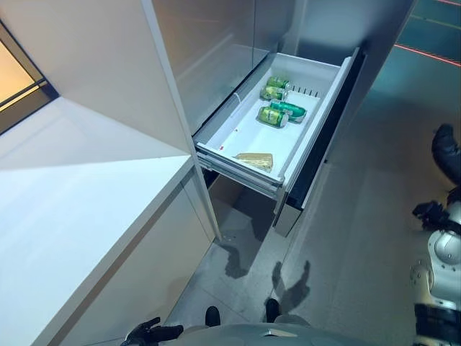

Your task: Put drinks into fridge and close the fridge

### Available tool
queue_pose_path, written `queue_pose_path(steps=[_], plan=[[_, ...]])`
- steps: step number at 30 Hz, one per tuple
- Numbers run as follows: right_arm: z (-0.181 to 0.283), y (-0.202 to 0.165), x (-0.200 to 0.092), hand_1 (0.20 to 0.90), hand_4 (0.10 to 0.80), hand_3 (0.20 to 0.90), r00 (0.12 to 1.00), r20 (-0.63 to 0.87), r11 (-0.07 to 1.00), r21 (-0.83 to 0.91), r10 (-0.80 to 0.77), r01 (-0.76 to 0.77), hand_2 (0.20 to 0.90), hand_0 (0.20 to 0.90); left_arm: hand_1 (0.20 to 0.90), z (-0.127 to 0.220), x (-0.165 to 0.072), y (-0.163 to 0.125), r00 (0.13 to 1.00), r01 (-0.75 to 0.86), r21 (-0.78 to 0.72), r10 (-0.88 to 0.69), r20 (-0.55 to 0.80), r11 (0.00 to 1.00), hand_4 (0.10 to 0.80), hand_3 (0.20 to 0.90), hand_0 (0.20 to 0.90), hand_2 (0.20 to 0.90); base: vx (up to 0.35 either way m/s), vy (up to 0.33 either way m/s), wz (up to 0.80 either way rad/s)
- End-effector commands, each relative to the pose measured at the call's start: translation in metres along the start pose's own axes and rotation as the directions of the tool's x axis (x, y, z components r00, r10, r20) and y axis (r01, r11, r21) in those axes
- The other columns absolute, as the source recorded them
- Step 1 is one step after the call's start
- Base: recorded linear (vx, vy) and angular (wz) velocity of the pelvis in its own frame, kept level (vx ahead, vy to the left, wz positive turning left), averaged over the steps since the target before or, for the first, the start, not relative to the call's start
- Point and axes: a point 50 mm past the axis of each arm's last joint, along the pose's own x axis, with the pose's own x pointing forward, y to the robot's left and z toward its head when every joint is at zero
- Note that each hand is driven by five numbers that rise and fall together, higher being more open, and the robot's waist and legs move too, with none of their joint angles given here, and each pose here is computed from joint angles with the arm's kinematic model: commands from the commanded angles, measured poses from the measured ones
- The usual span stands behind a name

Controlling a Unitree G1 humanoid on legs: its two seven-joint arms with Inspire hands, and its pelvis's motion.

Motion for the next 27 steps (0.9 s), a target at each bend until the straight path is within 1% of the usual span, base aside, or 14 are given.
queue_pose_path(steps=[1, 2, 4, 5, 7, 8, 9, 11, 14, 17, 20, 21, 24, 27], plan=[[0.017, 0.007, 0.007, 0.900, 0.800, 0.900, 0.995, 0.083, 0.997, 0.049, 0.049, -0.053, 0.900, 0.900, 0.900, 0.002, 0.000, 0.017, 0.998, -0.058, 0.022, 0.058, 0.018, 0.998, 0.800, 0.900, 0.900, 0.900, 0.001, -0.007, -0.07], [0.009, 0.007, 0.004, 0.900, 0.800, 0.900, 0.998, 0.027, 0.997, 0.045, 0.060, -0.061, 0.900, 0.900, 0.900, 0.002, 0.000, 0.016, 0.998, -0.056, 0.019, 0.055, 0.019, 0.998, 0.800, 0.900, 0.900, 0.900, -0.026, 0.008, -0.09], [-0.003, 0.008, -0.004, 0.900, 0.800, 0.900, 0.995, -0.036, 0.995, 0.032, 0.091, -0.090, 0.900, 0.900, 0.900, 0.004, -0.001, 0.011, 0.998, -0.056, 0.009, 0.056, 0.029, 0.998, 0.800, 0.900, 0.900, 0.900, -0.036, 0.014, -0.15], [-0.004, 0.008, -0.005, 0.900, 0.800, 0.900, 0.995, -0.043, 0.995, 0.031, 0.094, -0.092, 0.900, 0.900, 0.900, 0.005, -0.001, 0.011, 0.998, -0.056, 0.006, 0.056, 0.032, 0.998, 0.800, 0.900, 0.900, 0.900, -0.034, 0.012, -0.22], [-0.017, 0.011, -0.012, 0.900, 0.800, 0.900, 0.983, -0.120, 0.991, 0.024, 0.136, -0.134, 0.900, 0.900, 0.900, 0.011, -0.001, 0.010, 0.997, -0.066, -0.001, 0.066, 0.047, 0.998, 0.800, 0.900, 0.900, 0.900, -0.016, 0.001, -0.11], [-0.018, 0.012, -0.013, 0.900, 0.800, 0.900, 0.982, -0.126, 0.990, 0.022, 0.139, -0.137, 0.900, 0.900, 0.900, 0.012, -0.001, 0.010, 0.996, -0.069, -0.001, 0.069, 0.048, 0.998, 0.800, 0.900, 0.900, 0.900, 0.000, 0.000, 0.00], [-0.026, 0.014, -0.016, 0.900, 0.800, 0.900, 0.970, -0.175, 0.986, 0.017, 0.168, -0.168, 0.900, 0.900, 0.900, 0.016, -0.001, 0.011, 0.995, -0.084, -0.007, 0.084, 0.059, 0.996, 0.800, 0.900, 0.900, 0.900, 0.000, 0.000, 0.00], [-0.031, 0.017, -0.017, 0.900, 0.800, 0.900, 0.956, -0.209, 0.978, 0.017, 0.206, -0.207, 0.900, 0.900, 0.900, 0.021, -0.001, 0.013, 0.993, -0.099, -0.012, 0.099, 0.066, 0.995, 0.800, 0.900, 0.900, 0.900, 0.000, 0.000, 0.00], [-0.031, 0.025, -0.013, 0.900, 0.800, 0.900, 0.942, -0.216, 0.966, 0.021, 0.256, -0.258, 0.900, 0.900, 0.900, 0.034, 0.000, 0.013, 0.991, -0.103, -0.034, 0.105, 0.084, 0.994, 0.800, 0.900, 0.900, 0.900, -0.088, -0.012, 0.00], [-0.025, 0.049, -0.001, 0.900, 0.800, 0.900, 0.919, -0.200, 0.940, 0.022, 0.339, -0.342, 0.900, 0.900, 0.900, 0.057, 0.001, 0.009, 0.988, -0.086, -0.058, 0.092, 0.124, 0.995, 0.800, 0.900, 0.900, 0.900, -0.181, -0.018, 0.06], [-0.021, 0.063, 0.006, 0.900, 0.800, 0.900, 0.906, -0.180, 0.923, 0.025, 0.383, -0.385, 0.900, 0.900, 0.900, 0.069, 0.001, 0.005, 0.984, -0.074, -0.061, 0.083, 0.155, 0.995, 0.800, 0.900, 0.900, 0.900, -0.135, -0.042, 0.03], [-0.017, 0.076, 0.011, 0.900, 0.800, 0.900, 0.892, -0.161, 0.905, 0.030, 0.423, -0.424, 0.900, 0.900, 0.900, 0.078, 0.001, 0.002, 0.981, -0.069, -0.061, 0.079, 0.178, 0.996, 0.800, 0.900, 0.900, 0.900, -0.122, -0.051, -0.03], [-0.011, 0.094, 0.016, 0.900, 0.800, 0.900, 0.869, -0.138, 0.878, 0.024, 0.476, -0.478, 0.900, 0.900, 0.900, 0.085, 0.001, -0.002, 0.979, -0.061, -0.060, 0.072, 0.192, 0.996, 0.800, 0.900, 0.900, 0.900, -0.080, -0.028, -0.01], [0.006, 0.132, 0.024, 0.900, 0.800, 0.900, 0.805, -0.083, 0.808, 0.012, 0.588, -0.589, 0.900, 0.900, 0.900, 0.097, 0.000, -0.010, 0.974, -0.045, -0.054, 0.056, 0.218, 0.998, 0.800, 0.900, 0.900, 0.900, -0.084, 0.009, 0.02]])
